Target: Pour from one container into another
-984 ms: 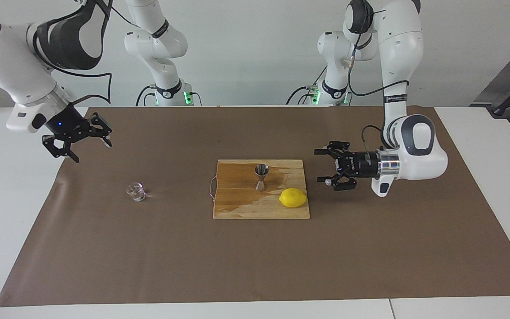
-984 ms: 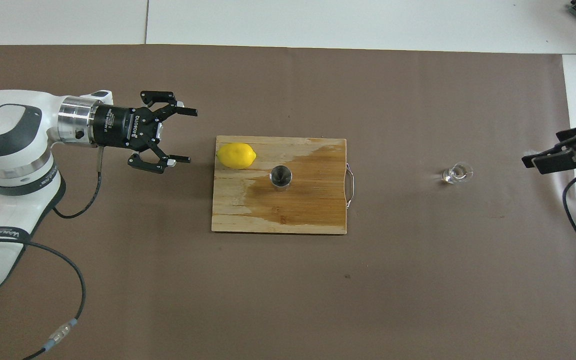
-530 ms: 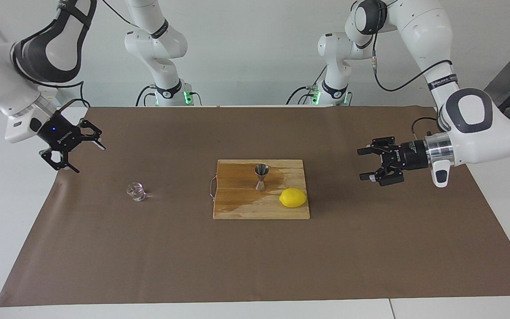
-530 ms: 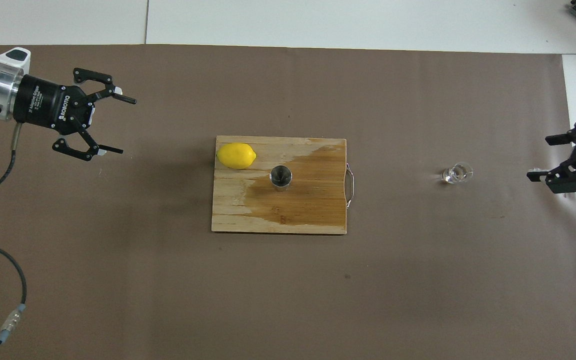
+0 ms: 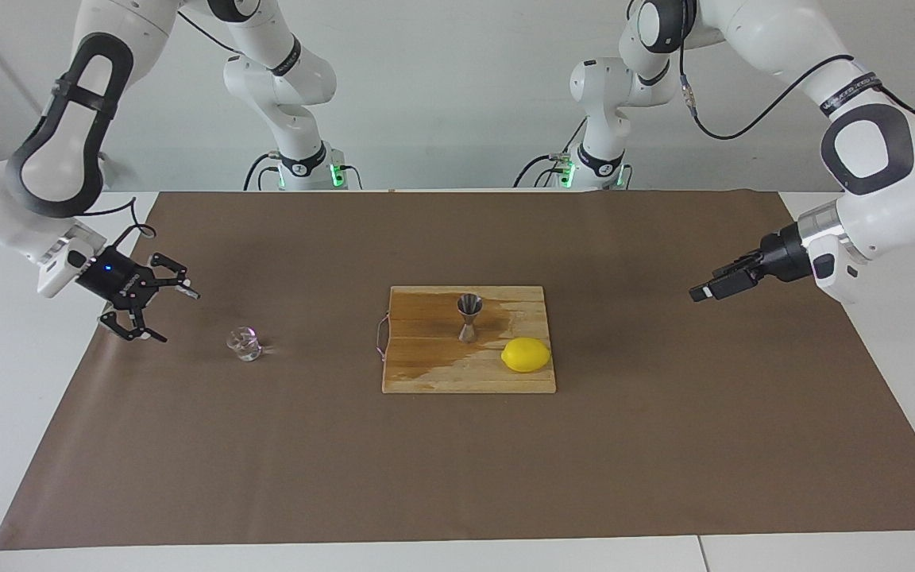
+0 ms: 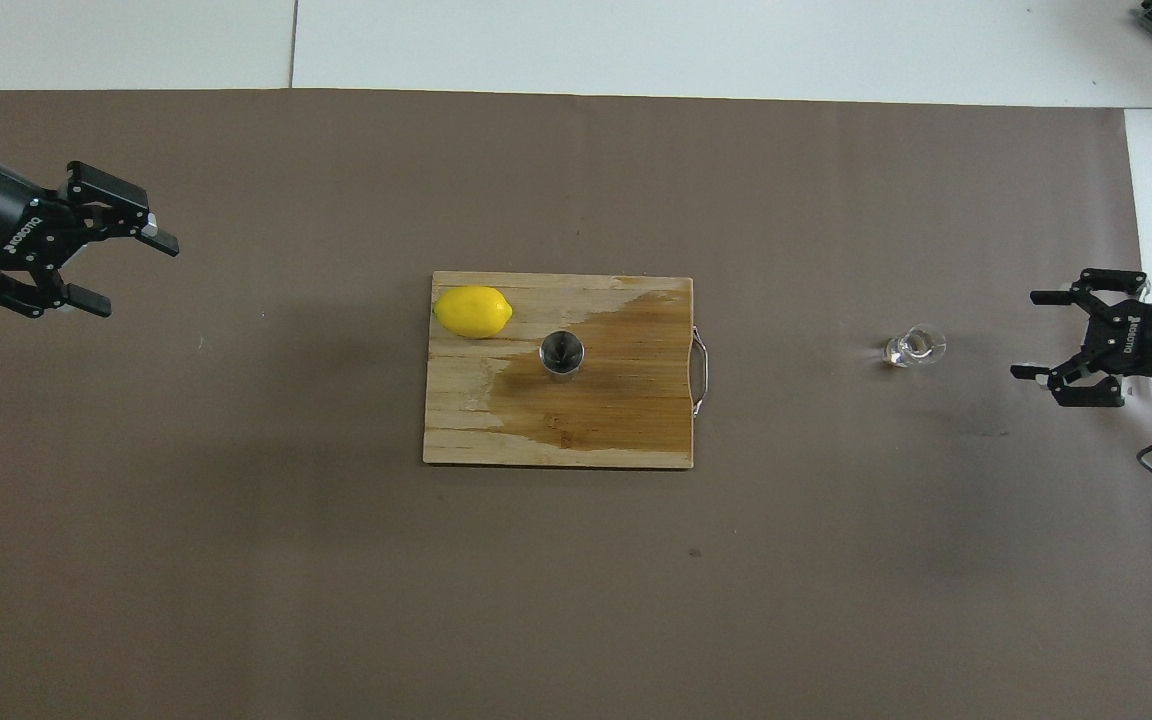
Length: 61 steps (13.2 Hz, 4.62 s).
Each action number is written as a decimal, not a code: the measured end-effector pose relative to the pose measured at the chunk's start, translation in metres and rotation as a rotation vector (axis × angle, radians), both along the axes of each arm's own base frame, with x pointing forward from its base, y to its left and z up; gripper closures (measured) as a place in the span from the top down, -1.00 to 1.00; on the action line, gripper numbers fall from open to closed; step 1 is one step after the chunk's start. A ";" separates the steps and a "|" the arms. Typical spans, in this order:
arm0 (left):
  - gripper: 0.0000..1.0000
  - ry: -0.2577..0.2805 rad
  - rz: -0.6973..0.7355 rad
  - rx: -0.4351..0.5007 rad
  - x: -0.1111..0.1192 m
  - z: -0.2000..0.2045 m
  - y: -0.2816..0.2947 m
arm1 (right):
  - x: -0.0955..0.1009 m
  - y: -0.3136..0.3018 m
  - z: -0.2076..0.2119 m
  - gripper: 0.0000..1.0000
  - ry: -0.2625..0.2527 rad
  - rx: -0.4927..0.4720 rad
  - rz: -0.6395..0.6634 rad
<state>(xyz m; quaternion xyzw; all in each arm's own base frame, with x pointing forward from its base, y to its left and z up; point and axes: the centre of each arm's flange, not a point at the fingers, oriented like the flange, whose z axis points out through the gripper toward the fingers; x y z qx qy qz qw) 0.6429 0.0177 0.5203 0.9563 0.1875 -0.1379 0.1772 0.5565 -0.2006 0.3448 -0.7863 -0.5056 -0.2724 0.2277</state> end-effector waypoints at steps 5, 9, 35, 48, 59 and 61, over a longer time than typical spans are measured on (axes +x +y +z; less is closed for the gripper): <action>1.00 -0.158 -0.273 0.198 -0.019 0.065 -0.028 | -0.005 0.000 -0.046 1.00 -0.078 0.137 0.093; 1.00 -0.269 -0.327 0.240 -0.047 0.125 -0.059 | 0.001 0.005 -0.091 1.00 -0.106 0.210 0.092; 1.00 -0.011 -0.432 0.221 -0.125 0.045 -0.037 | 0.009 0.043 -0.105 0.50 -0.067 0.259 0.141; 1.00 -0.227 -0.401 0.322 -0.112 0.069 -0.030 | 0.031 0.058 -0.057 -0.01 -0.097 0.212 0.101; 1.00 -0.231 -0.389 0.323 -0.111 0.069 -0.023 | 0.052 0.198 0.101 -0.01 -0.057 0.041 0.165; 1.00 -0.231 -0.389 0.323 -0.111 0.069 -0.023 | 0.051 0.231 0.105 -0.01 -0.040 0.054 0.189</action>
